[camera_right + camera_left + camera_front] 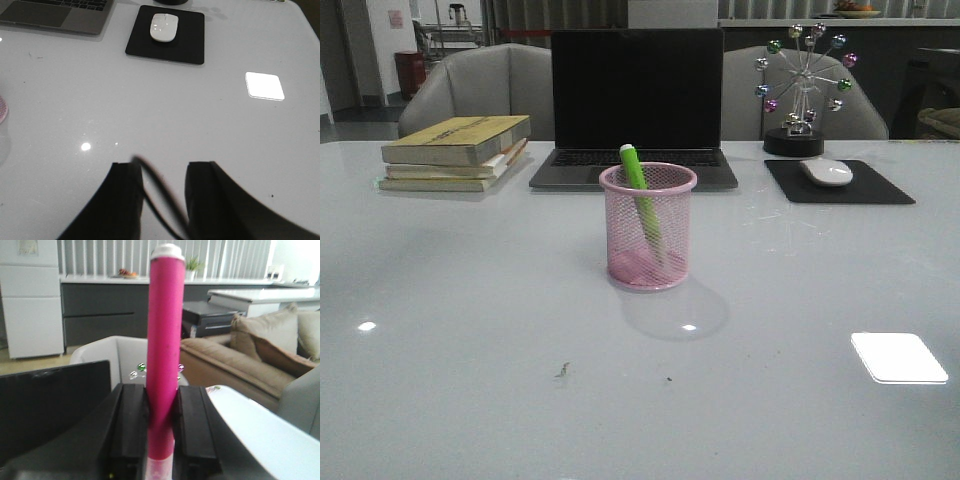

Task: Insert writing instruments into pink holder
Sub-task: 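Lift the pink marker upright and carry it above the holder, then lower the pink marker into the pink holder and release it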

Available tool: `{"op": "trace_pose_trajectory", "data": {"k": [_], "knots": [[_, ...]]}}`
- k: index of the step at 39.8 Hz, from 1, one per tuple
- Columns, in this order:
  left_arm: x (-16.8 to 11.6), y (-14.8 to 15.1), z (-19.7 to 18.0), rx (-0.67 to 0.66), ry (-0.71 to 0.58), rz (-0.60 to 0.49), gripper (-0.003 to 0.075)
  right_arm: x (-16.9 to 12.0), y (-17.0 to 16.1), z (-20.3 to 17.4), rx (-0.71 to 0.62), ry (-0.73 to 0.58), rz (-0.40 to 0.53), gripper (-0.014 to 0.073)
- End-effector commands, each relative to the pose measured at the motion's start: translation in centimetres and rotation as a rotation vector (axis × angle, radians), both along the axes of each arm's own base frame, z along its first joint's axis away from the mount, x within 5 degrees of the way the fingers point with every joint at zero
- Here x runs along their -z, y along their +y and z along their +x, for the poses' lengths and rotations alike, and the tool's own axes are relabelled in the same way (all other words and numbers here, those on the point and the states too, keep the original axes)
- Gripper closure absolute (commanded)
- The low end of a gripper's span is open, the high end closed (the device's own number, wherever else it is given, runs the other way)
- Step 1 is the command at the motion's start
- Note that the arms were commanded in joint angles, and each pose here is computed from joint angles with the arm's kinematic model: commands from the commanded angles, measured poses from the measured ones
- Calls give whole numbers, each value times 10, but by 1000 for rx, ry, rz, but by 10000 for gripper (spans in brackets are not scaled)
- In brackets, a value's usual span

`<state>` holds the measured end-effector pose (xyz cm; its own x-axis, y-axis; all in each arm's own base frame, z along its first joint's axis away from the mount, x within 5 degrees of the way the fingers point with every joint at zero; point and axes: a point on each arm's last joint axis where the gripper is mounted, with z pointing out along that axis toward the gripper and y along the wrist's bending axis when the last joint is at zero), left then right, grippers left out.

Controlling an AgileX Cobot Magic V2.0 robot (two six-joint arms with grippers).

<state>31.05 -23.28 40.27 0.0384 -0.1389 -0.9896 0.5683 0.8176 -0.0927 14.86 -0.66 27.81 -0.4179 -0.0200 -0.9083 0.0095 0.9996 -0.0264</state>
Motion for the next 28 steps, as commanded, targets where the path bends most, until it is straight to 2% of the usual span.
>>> {"op": "trace_pose_trajectory", "data": {"k": [1,11,21,28], "knots": [[-11,3,-21,-20,-154,-139,624,-17,-2,3,15,-113,-26,243],[65,1,-16,-58,-145,-152,618,-17,-2,3,15,-113,-26,243],[119,-21,4,-13,-93,-140,618,-17,-2,3,15,-113,-26,243],[150,-27,12,-16,-41,-95,618,-17,-2,3,15,-113,-26,243]]}}
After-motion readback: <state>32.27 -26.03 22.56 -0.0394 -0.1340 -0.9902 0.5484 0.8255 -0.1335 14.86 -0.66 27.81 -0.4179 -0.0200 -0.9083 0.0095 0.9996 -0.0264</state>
